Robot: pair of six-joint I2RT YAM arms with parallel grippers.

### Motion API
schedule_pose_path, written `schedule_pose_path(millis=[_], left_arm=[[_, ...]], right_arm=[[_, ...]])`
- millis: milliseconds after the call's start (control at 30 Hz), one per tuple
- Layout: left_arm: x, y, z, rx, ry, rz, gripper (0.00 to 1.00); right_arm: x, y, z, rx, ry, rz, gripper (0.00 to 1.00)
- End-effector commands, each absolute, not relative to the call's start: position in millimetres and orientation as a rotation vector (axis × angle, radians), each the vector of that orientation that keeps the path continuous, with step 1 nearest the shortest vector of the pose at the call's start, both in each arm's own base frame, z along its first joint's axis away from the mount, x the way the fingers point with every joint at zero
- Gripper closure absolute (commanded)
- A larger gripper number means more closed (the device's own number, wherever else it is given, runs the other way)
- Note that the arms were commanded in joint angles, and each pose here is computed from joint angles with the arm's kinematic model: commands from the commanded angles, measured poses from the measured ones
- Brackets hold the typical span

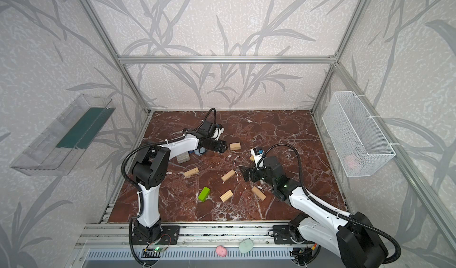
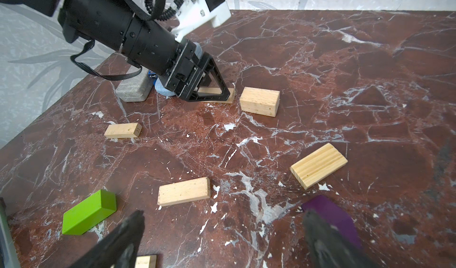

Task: Build the wood block tower
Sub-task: 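Lower the left gripper and grasp a long wooden block near the glasses case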

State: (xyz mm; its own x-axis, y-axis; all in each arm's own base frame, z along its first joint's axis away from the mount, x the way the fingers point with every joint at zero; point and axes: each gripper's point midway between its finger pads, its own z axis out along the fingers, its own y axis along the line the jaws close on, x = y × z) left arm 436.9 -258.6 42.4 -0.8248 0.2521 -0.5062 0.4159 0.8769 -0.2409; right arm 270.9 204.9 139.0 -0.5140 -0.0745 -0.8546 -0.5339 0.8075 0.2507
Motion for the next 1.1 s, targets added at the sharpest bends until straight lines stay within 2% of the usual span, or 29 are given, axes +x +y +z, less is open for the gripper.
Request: schedule_pose_path(millis=[0, 500, 833, 1067], left_arm=[[432, -262, 39, 0.516, 2.610, -0.463, 0.25], [419, -257, 28, 0.550, 2.644, -0.203, 0.47], [427, -261, 23, 0.534, 2.633, -0.120, 0.56], [426, -258, 21, 0.481, 2.645, -0.076, 0.65]], right_arm=[[270, 205, 144, -0.459, 2.021, 0.613, 0.01], [271, 204, 145, -0.459, 2.021, 0.607, 0.01], [272, 203, 145, -0.454, 2.021, 0.600, 0.01], [271, 203, 146, -0.454, 2.020, 0.605, 0.01]])
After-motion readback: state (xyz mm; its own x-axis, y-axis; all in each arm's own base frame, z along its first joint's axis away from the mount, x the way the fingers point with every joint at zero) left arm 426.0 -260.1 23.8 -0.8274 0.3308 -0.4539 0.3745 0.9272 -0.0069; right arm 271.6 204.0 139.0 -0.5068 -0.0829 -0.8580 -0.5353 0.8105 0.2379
